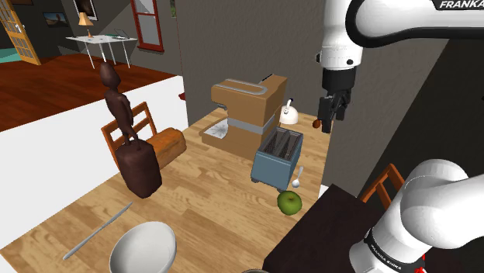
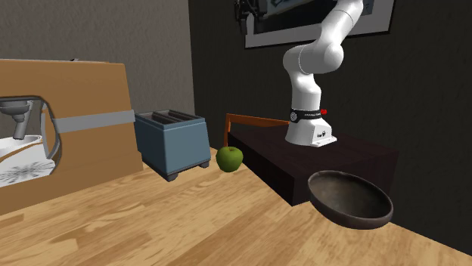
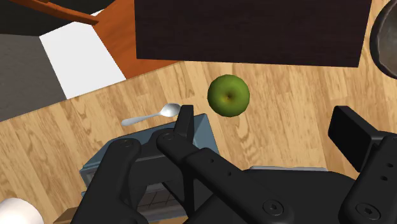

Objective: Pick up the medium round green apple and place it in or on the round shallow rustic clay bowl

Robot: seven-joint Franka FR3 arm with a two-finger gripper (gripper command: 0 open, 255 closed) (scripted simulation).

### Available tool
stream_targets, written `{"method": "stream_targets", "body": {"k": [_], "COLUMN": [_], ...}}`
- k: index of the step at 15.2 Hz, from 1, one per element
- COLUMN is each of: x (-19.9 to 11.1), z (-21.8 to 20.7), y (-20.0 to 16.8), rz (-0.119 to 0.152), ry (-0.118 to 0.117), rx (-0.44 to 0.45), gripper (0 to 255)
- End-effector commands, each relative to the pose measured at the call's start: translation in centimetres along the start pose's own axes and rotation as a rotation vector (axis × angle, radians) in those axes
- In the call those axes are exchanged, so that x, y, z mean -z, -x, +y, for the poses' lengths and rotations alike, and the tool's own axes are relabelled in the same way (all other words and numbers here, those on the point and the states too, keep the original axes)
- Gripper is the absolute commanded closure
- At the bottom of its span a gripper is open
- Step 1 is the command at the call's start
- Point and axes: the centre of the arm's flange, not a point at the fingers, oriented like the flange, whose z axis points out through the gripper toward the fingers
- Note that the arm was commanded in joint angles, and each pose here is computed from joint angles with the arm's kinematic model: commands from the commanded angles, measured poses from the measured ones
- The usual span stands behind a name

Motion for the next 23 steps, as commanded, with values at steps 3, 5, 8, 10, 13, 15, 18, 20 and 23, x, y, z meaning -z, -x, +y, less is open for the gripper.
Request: {"method": "stream_targets", "body": {"k": [3,5,8,10,13,15,18,20,23], "x": [-2.5,-5.1,-8.8,-11.3,-15.1,-17.6,-21.3,-23.8,-27.5], "z": [0.3,0.5,0.9,1.1,1.4,1.6,1.8,1.9,2.1], "y": [-0.6,-1.2,-2.1,-2.8,-3.8,-4.6,-5.7,-6.5,-7.8], "rz": [0.012,0.024,0.043,0.055,0.073,0.085,0.103,0.116,0.134], "ry": [-0.009,-0.018,-0.032,-0.041,-0.055,-0.064,-0.078,-0.087,-0.101], "rx": [-0.009,-0.018,-0.031,-0.039,-0.053,-0.061,-0.074,-0.083,-0.096], "gripper": [0,0,0,0,0,0,0,0,0]}}
